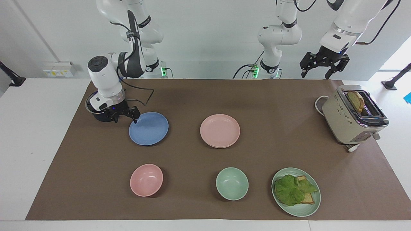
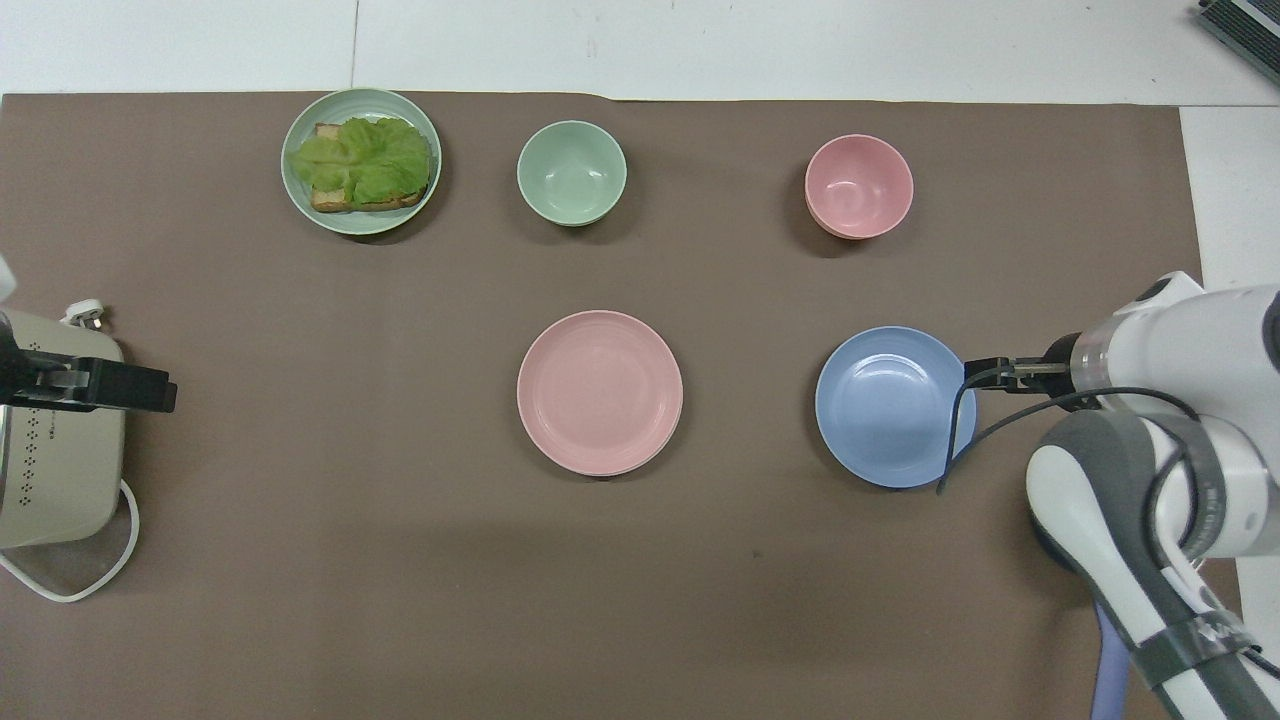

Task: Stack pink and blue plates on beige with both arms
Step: 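Reach the right gripper to the blue plate rim and grasp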

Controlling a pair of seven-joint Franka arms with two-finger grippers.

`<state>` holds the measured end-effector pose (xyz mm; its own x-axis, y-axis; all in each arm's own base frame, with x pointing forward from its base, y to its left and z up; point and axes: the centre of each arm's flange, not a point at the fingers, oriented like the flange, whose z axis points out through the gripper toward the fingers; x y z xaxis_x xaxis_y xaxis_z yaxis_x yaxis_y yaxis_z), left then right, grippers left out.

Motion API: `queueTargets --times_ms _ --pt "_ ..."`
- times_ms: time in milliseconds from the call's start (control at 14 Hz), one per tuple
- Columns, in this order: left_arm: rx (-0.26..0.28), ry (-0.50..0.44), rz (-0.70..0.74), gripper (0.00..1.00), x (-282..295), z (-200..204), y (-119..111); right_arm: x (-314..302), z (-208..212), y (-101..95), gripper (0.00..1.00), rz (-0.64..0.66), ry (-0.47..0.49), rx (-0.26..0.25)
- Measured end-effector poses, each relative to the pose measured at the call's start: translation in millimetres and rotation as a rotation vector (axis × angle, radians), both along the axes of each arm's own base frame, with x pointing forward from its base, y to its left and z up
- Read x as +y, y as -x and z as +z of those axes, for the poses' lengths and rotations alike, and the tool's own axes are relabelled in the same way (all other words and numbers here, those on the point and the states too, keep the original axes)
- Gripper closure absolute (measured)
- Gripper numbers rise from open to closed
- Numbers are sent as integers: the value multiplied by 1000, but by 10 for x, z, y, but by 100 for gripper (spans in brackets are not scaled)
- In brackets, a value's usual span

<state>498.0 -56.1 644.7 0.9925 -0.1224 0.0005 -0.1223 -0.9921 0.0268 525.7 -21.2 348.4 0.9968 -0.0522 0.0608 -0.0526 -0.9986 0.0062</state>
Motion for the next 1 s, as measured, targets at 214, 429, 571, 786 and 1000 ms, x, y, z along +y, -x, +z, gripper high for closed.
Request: queueTargets --times_ms 214,429,571,786,1000 --pt "-5 1 1 0 4 8 -6 -4 -237 -47 9 13 -3 7" --pt "-5 1 1 0 4 7 -6 1 -301 -50 28 32 -3 16" --pt "-5 1 1 0 2 8 -6 15 -317 -39 47 36 -3 21" --pt "-4 0 0 0 0 7 -5 17 -417 8 49 51 -4 42" --pt "-3 0 0 0 0 6 -4 12 -442 22 54 73 -5 48"
